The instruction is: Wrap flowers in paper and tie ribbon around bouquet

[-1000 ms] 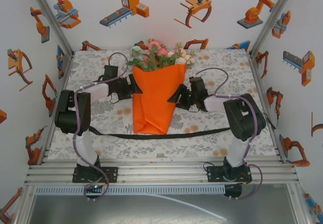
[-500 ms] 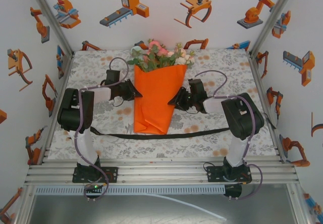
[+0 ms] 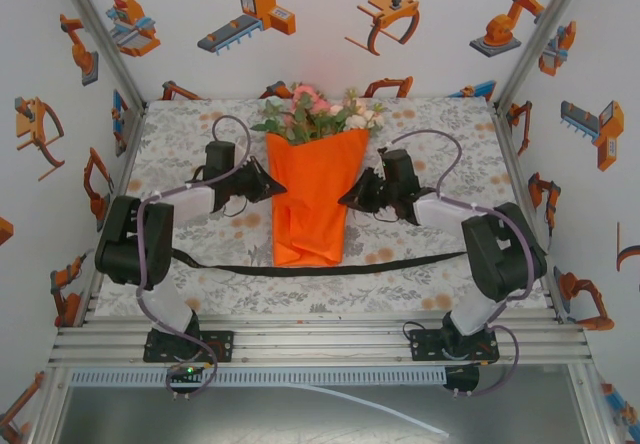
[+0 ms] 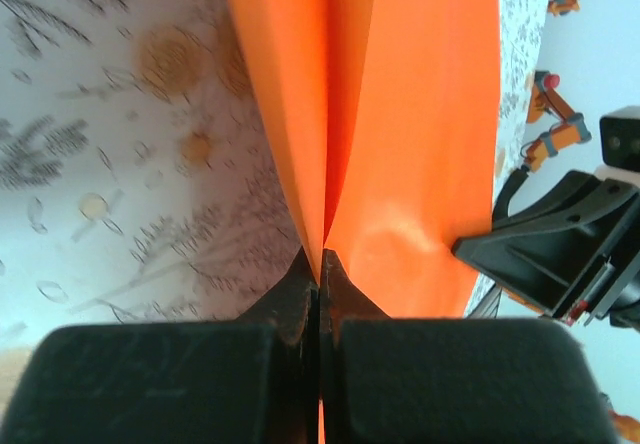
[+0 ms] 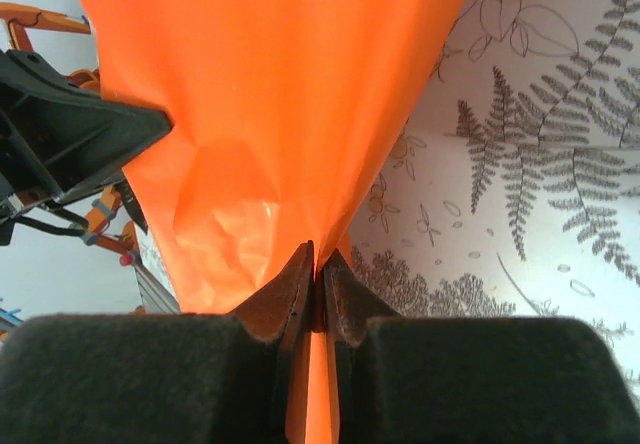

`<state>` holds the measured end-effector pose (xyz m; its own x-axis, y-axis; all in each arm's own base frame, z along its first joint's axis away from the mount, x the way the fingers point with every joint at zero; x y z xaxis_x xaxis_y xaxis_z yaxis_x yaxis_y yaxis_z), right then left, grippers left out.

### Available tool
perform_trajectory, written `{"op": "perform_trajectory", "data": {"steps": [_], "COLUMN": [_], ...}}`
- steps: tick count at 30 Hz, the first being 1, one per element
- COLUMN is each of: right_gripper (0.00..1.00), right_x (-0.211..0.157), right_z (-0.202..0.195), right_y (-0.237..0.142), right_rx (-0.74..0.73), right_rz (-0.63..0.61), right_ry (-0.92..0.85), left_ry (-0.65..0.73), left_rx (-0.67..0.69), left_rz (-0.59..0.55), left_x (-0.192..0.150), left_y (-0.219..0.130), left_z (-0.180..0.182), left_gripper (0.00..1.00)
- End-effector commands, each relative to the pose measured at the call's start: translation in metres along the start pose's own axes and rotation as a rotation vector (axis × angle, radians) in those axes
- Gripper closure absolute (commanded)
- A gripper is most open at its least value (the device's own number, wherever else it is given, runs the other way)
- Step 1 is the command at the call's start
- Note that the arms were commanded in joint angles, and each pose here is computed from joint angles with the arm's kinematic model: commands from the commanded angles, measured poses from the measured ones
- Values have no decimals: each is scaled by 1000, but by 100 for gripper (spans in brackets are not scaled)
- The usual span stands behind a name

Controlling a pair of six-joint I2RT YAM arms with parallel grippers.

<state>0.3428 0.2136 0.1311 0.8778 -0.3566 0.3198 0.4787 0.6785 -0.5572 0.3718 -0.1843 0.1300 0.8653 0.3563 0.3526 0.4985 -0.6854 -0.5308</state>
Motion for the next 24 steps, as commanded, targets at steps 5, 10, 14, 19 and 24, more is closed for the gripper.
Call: {"op": "perform_trajectory", "data": {"steps": [5,10,14,19,24], "right_gripper": [85,76,64,45,39], "right_x": [-46,-57,-57,-51,-42], "right_z": [-31,-42,-42,-36,-29], "right_y": [-3,6,1,-11,-23], "right_rx": [-86,-72,-90,-138,-170], "right_rz": [82,89,82,61,10], "right_ry": [15,73,64,23,-10], "left_ry": [-3,16,17,12,47], "left_rx": [85,129,161,209,285], "left_rz": [26,28,19,-14,-103], "left_x": [-38,-41,-39,-43,-35], "left_y": [-12,-3,-1,-13,-40], "left_z": [13,27,33,38,32], "left_gripper": [96,79,68,52,41]}}
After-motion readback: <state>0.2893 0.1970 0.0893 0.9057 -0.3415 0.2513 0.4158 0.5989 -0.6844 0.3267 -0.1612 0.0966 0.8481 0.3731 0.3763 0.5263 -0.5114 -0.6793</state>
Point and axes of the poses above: each hand's point on the last joint's axis, 136 mm out from that joint toward the fingers, its own y axis out along the fingers, its own z axis along the line the jaws close on, x = y × z, the point moved 5 cm from there along -y, back along the fingers
